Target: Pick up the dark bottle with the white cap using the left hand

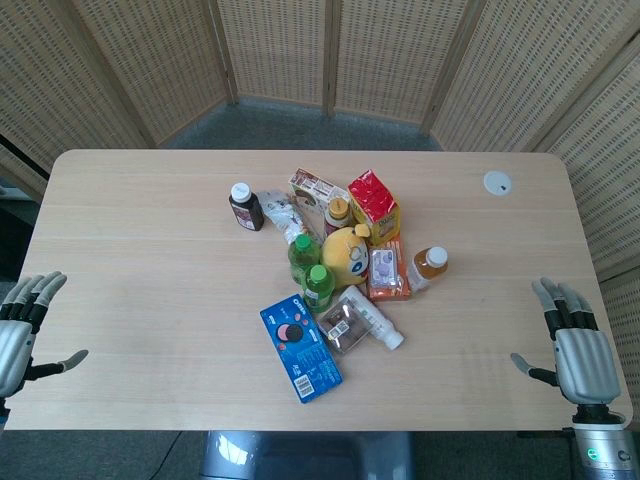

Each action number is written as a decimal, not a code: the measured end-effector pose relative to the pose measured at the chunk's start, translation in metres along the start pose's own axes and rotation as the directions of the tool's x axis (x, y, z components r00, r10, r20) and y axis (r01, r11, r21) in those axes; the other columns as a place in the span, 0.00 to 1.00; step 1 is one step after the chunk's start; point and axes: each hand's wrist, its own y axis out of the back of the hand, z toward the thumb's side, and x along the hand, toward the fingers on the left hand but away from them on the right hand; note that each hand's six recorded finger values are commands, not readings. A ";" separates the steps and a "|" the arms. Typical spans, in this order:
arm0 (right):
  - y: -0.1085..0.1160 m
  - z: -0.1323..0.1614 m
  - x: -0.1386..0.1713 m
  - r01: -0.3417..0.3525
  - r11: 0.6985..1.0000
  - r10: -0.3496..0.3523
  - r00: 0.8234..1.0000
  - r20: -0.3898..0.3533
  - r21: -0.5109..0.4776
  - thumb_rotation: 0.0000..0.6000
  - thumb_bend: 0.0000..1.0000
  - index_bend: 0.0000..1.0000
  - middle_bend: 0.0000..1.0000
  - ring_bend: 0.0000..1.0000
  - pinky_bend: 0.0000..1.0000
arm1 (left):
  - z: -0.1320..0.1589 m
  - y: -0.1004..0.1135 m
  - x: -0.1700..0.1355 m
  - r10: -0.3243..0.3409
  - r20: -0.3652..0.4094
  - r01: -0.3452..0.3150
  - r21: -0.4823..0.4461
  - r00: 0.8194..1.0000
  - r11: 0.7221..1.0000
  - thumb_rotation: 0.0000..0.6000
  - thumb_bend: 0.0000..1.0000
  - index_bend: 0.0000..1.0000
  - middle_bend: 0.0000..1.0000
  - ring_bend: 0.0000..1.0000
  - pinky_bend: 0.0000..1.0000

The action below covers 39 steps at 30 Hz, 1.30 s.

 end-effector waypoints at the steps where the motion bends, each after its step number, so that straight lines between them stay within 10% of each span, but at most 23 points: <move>1: 0.000 0.000 0.000 -0.001 1.000 0.001 1.000 -0.001 0.000 1.00 0.00 0.00 0.00 0.00 0.00 | 0.000 0.000 0.000 0.000 -0.001 0.000 0.001 1.000 1.000 1.00 0.00 0.00 0.00 0.00 0.00; 13: 0.001 -0.001 0.000 0.004 1.000 -0.004 1.000 0.010 -0.001 1.00 0.00 0.00 0.00 0.00 0.00 | 0.000 -0.006 0.015 -0.006 -0.011 0.005 -0.032 1.000 0.999 1.00 0.00 0.00 0.00 0.00 0.00; 39: 0.000 -0.006 -0.002 -0.015 1.000 0.016 1.000 0.025 -0.016 1.00 0.00 0.00 0.00 0.00 0.00 | 0.095 -0.101 0.233 0.074 0.102 -0.031 -0.369 0.992 0.929 1.00 0.00 0.00 0.00 0.00 0.00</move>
